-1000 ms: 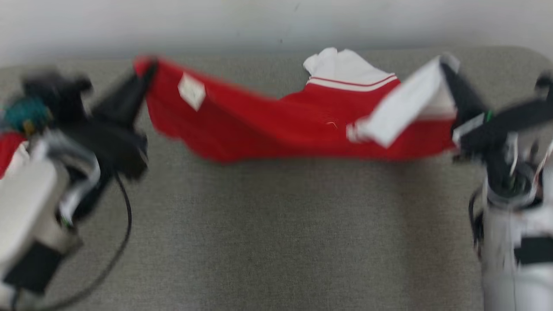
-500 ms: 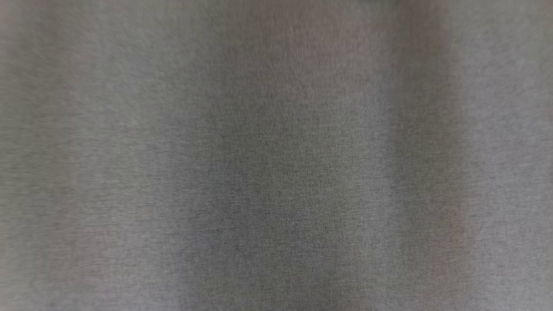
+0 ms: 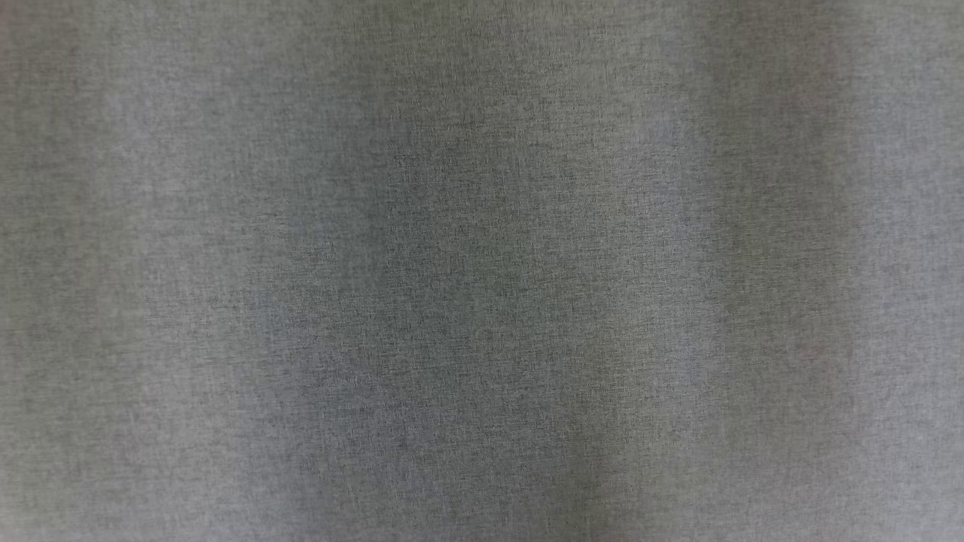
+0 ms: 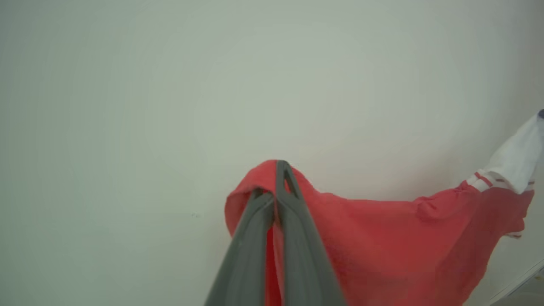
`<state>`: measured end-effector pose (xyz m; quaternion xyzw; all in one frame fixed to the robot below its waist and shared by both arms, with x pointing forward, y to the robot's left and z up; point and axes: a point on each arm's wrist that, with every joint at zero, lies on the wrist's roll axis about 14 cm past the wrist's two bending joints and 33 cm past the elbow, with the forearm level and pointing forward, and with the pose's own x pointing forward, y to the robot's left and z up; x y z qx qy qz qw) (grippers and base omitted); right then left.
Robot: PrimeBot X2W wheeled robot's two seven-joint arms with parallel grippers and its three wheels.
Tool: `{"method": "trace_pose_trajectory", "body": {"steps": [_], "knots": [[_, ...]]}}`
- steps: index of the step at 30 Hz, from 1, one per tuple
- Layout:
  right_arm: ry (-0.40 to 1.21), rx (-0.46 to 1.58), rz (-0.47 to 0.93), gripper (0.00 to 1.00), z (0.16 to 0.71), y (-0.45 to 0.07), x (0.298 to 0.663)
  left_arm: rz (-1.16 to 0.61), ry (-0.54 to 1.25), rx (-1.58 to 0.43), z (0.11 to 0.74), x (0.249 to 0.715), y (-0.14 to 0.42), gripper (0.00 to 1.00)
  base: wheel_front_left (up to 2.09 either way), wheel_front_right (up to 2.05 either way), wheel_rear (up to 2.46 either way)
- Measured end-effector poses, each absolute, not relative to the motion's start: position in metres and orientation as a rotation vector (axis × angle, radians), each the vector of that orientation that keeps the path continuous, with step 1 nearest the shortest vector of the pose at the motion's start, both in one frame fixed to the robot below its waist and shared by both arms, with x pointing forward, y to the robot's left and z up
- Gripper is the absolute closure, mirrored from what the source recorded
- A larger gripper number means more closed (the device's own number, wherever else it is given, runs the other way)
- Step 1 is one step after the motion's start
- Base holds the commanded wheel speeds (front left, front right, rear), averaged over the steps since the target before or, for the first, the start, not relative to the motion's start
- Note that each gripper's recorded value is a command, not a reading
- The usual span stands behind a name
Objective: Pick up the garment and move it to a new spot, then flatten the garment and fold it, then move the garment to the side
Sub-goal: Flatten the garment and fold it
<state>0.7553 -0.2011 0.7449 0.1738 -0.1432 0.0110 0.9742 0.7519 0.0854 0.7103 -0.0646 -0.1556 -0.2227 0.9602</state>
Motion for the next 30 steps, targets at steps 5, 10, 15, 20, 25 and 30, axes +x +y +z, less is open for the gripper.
{"method": "trace_pose_trajectory", "body": {"steps": [5,10,15,20,25,30], "knots": [[-0.342,0.311,0.035,1.0,0.763,-0.192,0.757,-0.46,-0.337,-0.121,0.71,0.755,0.08,1.0,0.0,0.0,0.0],[-0.377,0.27,0.016,1.0,0.774,-0.2,0.756,-0.434,-0.404,-0.125,0.726,0.756,0.091,1.0,0.0,0.0,0.0],[-0.399,0.251,-0.046,1.0,0.777,-0.23,0.757,-0.416,-0.375,-0.129,0.716,0.763,0.101,1.0,0.0,0.0,0.0],[-0.35,0.263,-0.026,1.0,0.754,-0.218,0.766,-0.419,-0.357,-0.107,0.705,0.764,0.105,1.0,0.0,0.0,0.0],[-0.356,0.265,-0.044,1.0,0.751,-0.225,0.767,-0.42,-0.334,-0.076,0.699,0.765,0.11,1.0,0.0,0.0,0.0],[-0.352,0.262,-0.033,1.0,0.745,-0.22,0.769,-0.437,-0.308,-0.094,0.682,0.764,0.11,1.0,0.0,0.0,0.0]]}}
